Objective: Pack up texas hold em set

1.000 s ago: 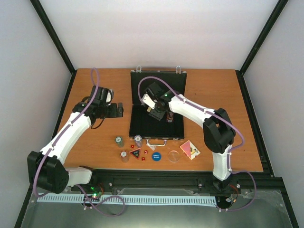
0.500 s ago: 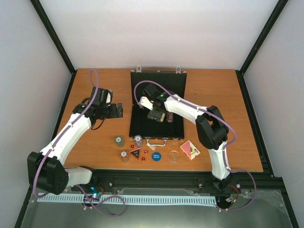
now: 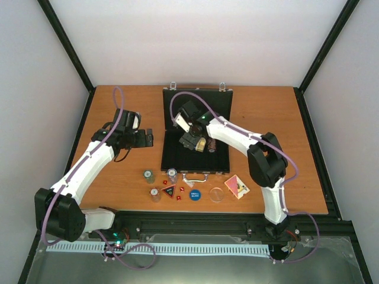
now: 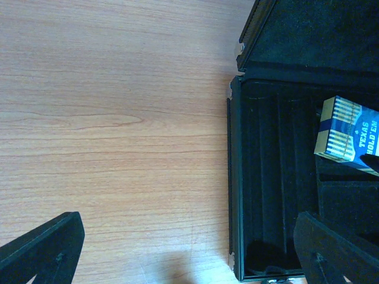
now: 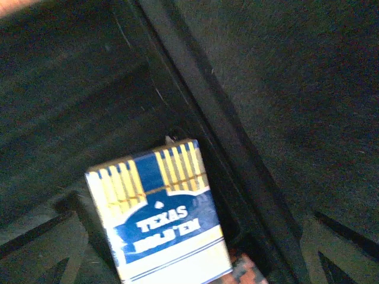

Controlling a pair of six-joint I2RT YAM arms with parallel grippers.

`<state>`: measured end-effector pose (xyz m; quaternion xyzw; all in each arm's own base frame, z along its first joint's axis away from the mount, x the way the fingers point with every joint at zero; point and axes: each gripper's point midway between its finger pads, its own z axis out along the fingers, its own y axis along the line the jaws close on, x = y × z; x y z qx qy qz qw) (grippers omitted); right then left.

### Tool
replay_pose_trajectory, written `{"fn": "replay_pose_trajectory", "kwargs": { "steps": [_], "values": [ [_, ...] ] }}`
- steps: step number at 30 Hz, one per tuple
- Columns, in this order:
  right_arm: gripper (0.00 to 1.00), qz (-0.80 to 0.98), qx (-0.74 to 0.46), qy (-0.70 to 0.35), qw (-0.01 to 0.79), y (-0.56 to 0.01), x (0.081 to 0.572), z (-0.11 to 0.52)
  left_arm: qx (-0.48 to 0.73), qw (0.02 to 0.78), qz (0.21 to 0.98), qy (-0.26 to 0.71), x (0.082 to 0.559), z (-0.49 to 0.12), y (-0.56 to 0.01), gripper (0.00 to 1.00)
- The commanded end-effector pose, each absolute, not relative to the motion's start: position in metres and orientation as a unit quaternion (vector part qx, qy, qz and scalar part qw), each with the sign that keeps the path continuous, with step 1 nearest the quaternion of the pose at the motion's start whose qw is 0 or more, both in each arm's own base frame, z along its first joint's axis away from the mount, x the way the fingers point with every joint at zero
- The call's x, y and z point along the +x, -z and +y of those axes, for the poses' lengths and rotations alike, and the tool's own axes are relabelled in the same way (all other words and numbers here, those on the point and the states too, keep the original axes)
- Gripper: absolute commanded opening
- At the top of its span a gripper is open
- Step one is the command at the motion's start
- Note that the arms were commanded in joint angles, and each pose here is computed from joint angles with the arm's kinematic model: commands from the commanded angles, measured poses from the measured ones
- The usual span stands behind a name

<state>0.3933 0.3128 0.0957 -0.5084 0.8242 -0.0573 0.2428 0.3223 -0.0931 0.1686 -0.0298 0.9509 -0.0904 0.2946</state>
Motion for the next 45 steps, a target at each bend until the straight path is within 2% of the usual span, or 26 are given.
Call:
{"fn": "replay_pose_trajectory", "kwargs": {
  "steps": [1, 4, 8, 15, 23, 36, 45],
  "values": [
    [1.00, 0.870, -0.386, -0.070, 0.299, -0.164, 0.382, 0.334, -0.026, 0.308, 0.946, 0.099, 0.328, -0.097, -0.179, 1.00],
    [1.00, 0.902, -0.307, -0.128, 0.274, -0.167, 0.369, 0.338, -0.023, 0.308, 0.946, 0.102, 0.328, -0.099, -0.181, 1.00],
    [1.00, 0.944, -0.198, -0.189, 0.184, -0.140, 0.345, 0.340, -0.011, 0.303, 0.947, 0.106, 0.328, -0.102, -0.183, 1.00],
    [1.00, 0.966, -0.073, -0.225, 0.106, -0.095, 0.322, 0.325, 0.005, 0.296, 0.948, 0.114, 0.324, -0.106, -0.183, 1.00],
    [1.00, 0.973, -0.056, -0.199, 0.106, -0.087, 0.326, 0.310, 0.002, 0.290, 0.950, 0.114, 0.321, -0.105, -0.177, 1.00],
    [1.00, 0.971, -0.041, -0.225, 0.073, -0.063, 0.323, 0.316, 0.002, 0.286, 0.952, 0.107, 0.326, -0.105, -0.171, 1.00],
    [1.00, 0.973, -0.034, -0.184, 0.138, -0.061, 0.348, 0.304, 0.003, 0.283, 0.953, 0.105, 0.328, -0.105, -0.169, 1.00]
  ]
}}
